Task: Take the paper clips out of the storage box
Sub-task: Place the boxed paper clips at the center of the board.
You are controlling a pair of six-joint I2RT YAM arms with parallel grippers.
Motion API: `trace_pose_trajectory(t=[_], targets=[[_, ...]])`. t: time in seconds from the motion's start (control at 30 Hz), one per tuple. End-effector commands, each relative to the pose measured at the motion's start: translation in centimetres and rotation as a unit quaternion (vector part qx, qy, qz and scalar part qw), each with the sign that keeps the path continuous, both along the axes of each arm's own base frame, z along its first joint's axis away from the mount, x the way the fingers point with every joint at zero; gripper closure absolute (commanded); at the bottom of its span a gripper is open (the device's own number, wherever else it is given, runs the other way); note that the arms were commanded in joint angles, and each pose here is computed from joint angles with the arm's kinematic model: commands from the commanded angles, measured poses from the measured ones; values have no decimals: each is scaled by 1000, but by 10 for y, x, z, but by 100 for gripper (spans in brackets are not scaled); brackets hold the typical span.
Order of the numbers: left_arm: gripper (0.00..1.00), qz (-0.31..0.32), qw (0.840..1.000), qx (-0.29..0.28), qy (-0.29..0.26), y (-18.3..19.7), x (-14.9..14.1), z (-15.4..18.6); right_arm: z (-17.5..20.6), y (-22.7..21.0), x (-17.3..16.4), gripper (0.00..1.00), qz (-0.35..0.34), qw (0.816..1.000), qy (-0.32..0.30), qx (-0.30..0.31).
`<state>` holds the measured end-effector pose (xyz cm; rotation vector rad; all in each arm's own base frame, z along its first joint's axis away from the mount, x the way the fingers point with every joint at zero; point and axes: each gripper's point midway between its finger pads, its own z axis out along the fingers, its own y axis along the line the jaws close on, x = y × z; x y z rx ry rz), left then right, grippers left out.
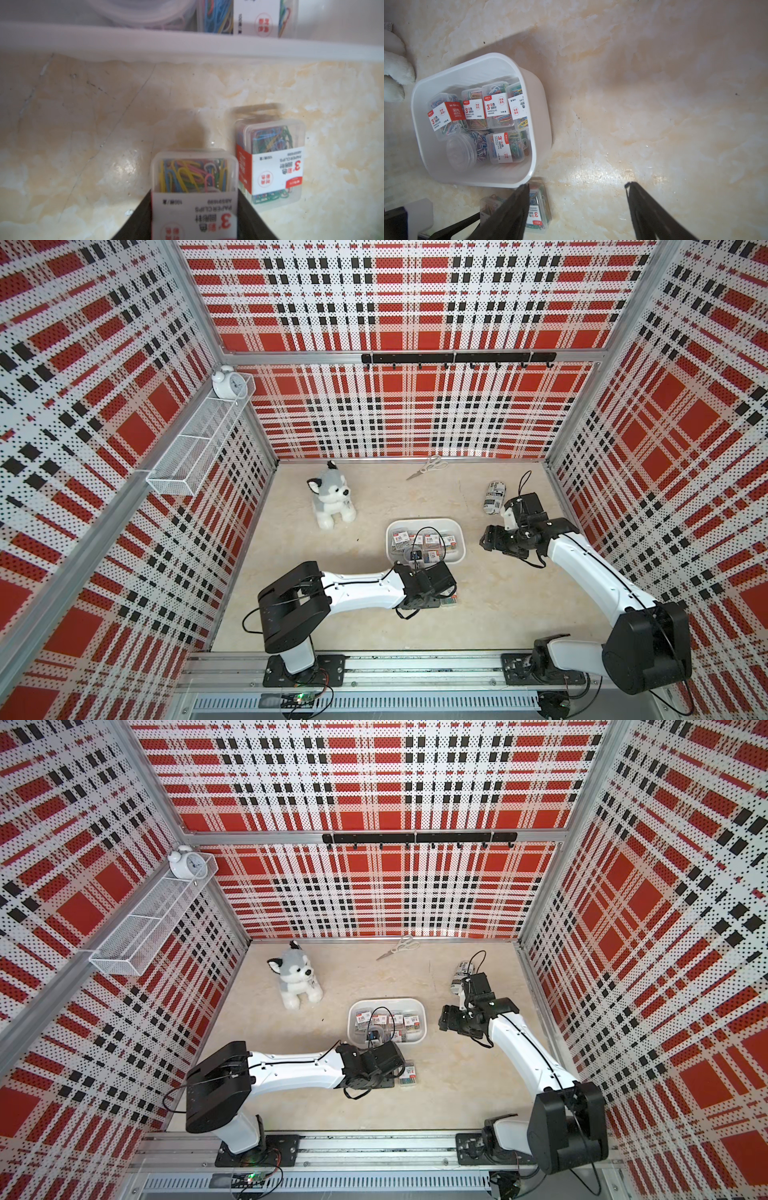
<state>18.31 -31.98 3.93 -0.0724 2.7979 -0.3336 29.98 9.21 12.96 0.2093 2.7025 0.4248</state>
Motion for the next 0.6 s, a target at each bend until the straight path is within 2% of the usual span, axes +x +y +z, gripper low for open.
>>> trace_pose_trajectory(t=[0.0, 0.23, 0.57], targets=[[47, -5, 1000, 3, 2, -1, 3, -9, 14, -3, 5, 21, -6, 1000, -18, -1], [47, -14, 1000, 25, 11, 1, 5, -21, 14, -3, 1, 21, -5, 1000, -17, 1], [45, -16, 999, 22, 22, -3, 5, -29, 10, -2, -1, 21, -4, 1000, -14, 3]])
